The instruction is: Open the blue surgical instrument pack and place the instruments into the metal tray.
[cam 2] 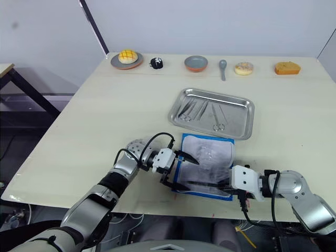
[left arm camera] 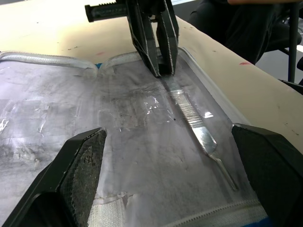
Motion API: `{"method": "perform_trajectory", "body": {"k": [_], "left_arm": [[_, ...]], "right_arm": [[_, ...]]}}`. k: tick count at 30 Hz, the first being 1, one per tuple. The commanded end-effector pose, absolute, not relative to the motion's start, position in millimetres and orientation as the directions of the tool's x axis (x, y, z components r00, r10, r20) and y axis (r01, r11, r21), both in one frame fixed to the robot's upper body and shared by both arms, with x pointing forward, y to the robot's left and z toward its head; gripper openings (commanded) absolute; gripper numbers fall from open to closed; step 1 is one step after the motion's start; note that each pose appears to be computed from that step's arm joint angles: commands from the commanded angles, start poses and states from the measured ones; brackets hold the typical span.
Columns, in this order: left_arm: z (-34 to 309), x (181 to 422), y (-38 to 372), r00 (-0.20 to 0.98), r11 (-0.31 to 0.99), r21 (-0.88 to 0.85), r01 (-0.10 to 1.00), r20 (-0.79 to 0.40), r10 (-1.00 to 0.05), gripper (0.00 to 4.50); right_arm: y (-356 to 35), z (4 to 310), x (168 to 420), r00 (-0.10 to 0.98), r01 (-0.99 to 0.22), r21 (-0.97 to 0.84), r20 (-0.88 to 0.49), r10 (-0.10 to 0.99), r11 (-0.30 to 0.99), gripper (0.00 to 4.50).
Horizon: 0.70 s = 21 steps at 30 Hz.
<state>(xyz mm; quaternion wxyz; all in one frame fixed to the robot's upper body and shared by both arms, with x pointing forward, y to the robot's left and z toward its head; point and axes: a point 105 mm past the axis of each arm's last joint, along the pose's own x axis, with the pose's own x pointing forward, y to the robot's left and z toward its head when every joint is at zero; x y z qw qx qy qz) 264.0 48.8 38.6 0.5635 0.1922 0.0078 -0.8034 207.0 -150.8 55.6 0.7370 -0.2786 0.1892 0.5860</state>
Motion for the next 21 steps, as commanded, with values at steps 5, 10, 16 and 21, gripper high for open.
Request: {"method": "perform_trajectory", "body": {"k": [5, 10, 16, 21], "left_arm": [[-14.2, 231.9, 67.3, -0.417, -0.451, -0.03, 0.892, -0.442, -0.794, 4.5], [-15.0, 232.0, 66.9, -0.416, -0.449, -0.033, 0.893, -0.442, -0.795, 4.5], [-16.2, 231.8, 66.5, -0.416, -0.449, -0.035, 0.893, -0.444, -0.794, 4.5], [-16.5, 231.2, 66.0, -0.418, -0.451, -0.034, 0.892, -0.443, -0.793, 4.5]], "right_arm": [[-163.8, 74.5, 212.0, 0.318, -0.947, -0.237, -0.636, 0.703, 0.214, 0.03], [-156.2, 87.2, 209.8, 0.319, -0.946, -0.248, -0.624, 0.713, 0.207, 0.03], [-150.1, 97.2, 212.3, 0.334, -0.94, -0.272, -0.6, 0.727, 0.208, 0.03], [-150.0, 99.5, 212.4, 0.338, -0.938, -0.273, -0.59, 0.733, 0.214, 0.03]]}}
